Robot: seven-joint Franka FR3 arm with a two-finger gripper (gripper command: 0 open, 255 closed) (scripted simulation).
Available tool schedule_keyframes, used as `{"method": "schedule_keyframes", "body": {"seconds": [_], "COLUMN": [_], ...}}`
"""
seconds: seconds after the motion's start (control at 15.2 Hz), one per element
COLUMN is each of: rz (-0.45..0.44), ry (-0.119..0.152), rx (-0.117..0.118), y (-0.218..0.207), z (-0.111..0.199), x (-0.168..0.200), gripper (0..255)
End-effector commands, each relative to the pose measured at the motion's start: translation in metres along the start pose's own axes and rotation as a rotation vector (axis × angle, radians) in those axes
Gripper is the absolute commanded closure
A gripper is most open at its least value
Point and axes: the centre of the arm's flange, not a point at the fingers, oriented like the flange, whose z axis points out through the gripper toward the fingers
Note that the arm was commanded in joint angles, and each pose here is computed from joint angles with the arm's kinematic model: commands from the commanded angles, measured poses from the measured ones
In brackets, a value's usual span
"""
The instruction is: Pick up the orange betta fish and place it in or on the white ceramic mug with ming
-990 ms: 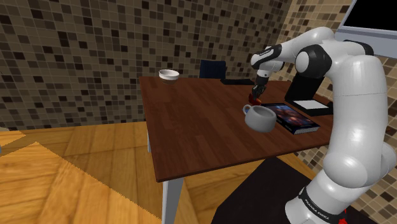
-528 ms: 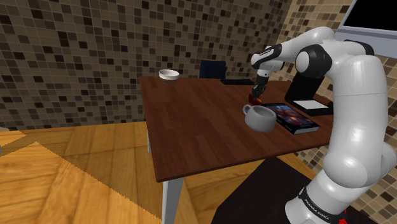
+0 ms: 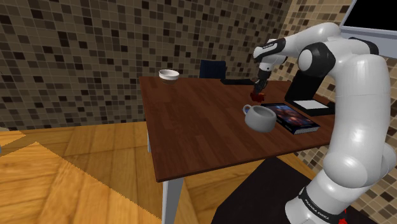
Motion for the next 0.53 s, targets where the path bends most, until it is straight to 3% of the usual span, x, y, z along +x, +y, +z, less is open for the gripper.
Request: {"method": "schedule_keyframes", "body": {"seconds": [0.0, 0.46], "rz": [0.0, 0.0], "ry": [0.0, 0.0], "rx": [0.0, 0.0], "y": [0.0, 0.001], "z": [-0.011, -0.048], "x": [-0.001, -0.002], "gripper": [255, 255]}}
